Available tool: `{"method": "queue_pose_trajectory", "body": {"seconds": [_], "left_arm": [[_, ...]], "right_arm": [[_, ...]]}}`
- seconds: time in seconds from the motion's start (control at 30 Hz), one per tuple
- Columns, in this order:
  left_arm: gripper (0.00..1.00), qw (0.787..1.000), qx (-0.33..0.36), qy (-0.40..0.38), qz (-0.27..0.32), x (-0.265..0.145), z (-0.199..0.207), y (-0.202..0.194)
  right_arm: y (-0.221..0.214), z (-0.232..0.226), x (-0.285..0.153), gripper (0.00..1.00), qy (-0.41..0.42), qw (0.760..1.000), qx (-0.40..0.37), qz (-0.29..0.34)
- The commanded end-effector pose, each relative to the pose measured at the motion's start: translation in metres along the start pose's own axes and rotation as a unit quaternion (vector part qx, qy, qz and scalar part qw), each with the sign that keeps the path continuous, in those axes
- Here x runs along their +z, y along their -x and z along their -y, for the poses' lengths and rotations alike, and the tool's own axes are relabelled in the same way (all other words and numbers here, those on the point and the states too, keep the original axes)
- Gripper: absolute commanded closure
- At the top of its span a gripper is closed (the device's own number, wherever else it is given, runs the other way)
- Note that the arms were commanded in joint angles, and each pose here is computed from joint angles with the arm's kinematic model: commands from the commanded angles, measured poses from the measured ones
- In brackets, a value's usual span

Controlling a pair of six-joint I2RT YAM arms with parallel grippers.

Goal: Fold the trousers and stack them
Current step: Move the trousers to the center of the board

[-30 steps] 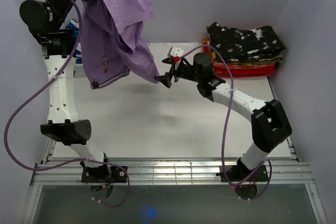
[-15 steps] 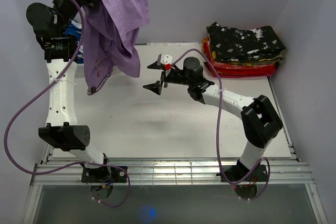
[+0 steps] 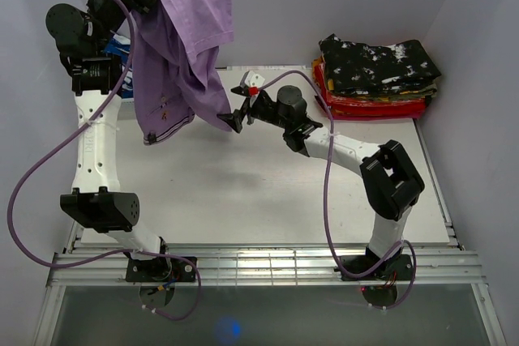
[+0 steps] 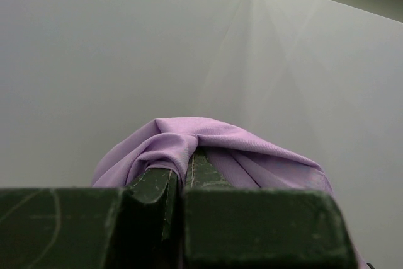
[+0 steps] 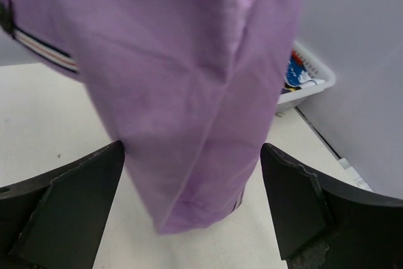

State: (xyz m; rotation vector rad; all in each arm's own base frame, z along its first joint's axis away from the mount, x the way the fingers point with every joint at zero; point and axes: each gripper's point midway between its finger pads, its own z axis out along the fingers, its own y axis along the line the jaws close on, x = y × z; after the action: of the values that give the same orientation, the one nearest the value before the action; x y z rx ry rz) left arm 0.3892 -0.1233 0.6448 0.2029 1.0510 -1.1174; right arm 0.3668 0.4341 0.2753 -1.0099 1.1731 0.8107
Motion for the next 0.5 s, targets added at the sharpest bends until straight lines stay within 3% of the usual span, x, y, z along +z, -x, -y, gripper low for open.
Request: {"method": "queue_pose_trajectory", "body": {"seconds": [0.0,0.13,0.17,0.2,0.27,0.33,0.37,0.4,0.47], "left_arm": [[1.00,0.997,0.052,-0.048,0.039,-0.009,0.065,0.033],[1.00,0.996,0.062,-0.044,0.036,-0.009,0.069,0.035],[1.00,0.996,0.065,-0.044,0.038,-0.009,0.071,0.037],[1.00,0.996,0.068,-0.042,0.040,-0.009,0.072,0.039],[1.00,0.996,0.070,-0.032,0.041,-0.008,0.069,0.040],[1.00,0.997,0.059,-0.036,0.038,-0.004,0.075,0.034],[1.00,0.997,0.062,-0.035,0.038,-0.005,0.076,0.035],[1.00,0.997,0.061,-0.031,0.038,-0.005,0.074,0.034],[1.00,0.997,0.061,-0.025,0.039,-0.006,0.073,0.034]], "right_arm": [[0.019,0.032,0.007,0.07,-0.067,0.997,-0.009,0.026],[0.009,0.019,0.014,0.01,-0.029,0.999,-0.005,0.026],[0.010,0.009,0.016,0.05,-0.001,0.999,-0.005,0.032],[0.012,0.003,0.018,0.19,0.016,0.999,-0.003,0.035],[0.013,-0.010,0.019,0.29,0.052,0.998,-0.001,0.039],[0.015,-0.015,0.017,0.47,0.067,0.997,0.003,0.042],[0.016,-0.019,0.015,0.62,0.080,0.996,0.002,0.043],[0.018,-0.014,0.011,0.92,0.072,0.996,0.002,0.042],[0.024,-0.005,-0.001,0.92,0.056,0.998,0.001,0.041]]}}
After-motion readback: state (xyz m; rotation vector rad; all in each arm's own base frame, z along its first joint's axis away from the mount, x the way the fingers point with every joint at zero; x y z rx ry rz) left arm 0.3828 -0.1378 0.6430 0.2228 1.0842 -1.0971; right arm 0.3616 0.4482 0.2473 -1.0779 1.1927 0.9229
